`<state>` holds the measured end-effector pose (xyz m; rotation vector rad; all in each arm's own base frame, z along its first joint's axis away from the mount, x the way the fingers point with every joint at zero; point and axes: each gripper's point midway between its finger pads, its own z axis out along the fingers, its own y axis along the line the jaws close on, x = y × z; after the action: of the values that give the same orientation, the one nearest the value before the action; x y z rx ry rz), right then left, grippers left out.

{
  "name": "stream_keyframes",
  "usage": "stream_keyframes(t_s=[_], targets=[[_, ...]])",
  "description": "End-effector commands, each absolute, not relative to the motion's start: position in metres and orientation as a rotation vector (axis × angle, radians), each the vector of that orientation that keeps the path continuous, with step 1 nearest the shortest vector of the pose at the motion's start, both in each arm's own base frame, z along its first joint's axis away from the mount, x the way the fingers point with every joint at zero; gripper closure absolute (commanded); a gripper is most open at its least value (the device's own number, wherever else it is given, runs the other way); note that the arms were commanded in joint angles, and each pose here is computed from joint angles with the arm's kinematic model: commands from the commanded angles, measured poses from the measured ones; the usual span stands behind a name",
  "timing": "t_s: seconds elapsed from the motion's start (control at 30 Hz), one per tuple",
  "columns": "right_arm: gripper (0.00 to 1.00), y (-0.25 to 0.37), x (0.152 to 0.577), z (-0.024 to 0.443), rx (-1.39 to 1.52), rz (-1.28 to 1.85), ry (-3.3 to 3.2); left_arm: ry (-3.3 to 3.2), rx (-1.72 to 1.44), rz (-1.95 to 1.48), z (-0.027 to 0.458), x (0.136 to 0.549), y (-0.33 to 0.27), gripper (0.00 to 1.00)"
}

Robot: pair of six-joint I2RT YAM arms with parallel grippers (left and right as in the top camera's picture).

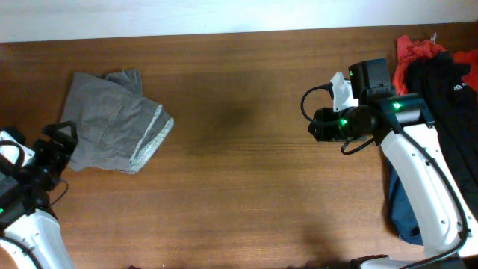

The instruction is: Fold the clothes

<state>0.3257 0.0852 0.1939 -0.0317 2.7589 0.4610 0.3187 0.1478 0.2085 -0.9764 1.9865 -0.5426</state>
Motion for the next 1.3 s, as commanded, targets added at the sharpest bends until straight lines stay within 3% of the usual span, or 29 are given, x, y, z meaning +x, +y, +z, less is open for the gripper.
stream_keyframes(t_s=[0.0,0.2,0.37,0.47,0.53,0.57,0.93,1.27], targets=[[0.56,0.083,0.330,0.198,-0.045,0.441,2.736,2.086,-0.578,-0.447,0.215,0.325,0.126,0.01],[0.57,0.084,0.329,0.209,-0.053,0.452,2.698,2.180,-0.097,-0.494,0.244,0.333,0.050,0.01],[0.56,0.084,0.323,0.287,-0.092,0.451,2.468,2.223,0.318,-0.206,0.327,0.318,-0.001,0.01],[0.47,0.082,0.307,0.348,-0.149,0.433,2.283,2.119,0.473,-0.133,0.383,0.304,-0.030,0.01],[0.11,0.080,0.293,0.379,-0.207,0.400,2.181,2.070,0.507,-0.103,0.406,0.296,-0.039,0.01],[0.01,0.078,0.282,0.393,-0.220,0.393,2.132,2.043,0.525,-0.103,0.416,0.291,-0.044,0.01],[0.01,0.075,0.223,0.397,-0.226,0.414,2.137,2.067,0.538,-0.121,0.411,0.281,-0.048,0.01],[0.01,0.076,0.220,0.381,-0.223,0.428,2.217,2.081,0.539,-0.125,0.408,0.279,-0.048,0.01]])
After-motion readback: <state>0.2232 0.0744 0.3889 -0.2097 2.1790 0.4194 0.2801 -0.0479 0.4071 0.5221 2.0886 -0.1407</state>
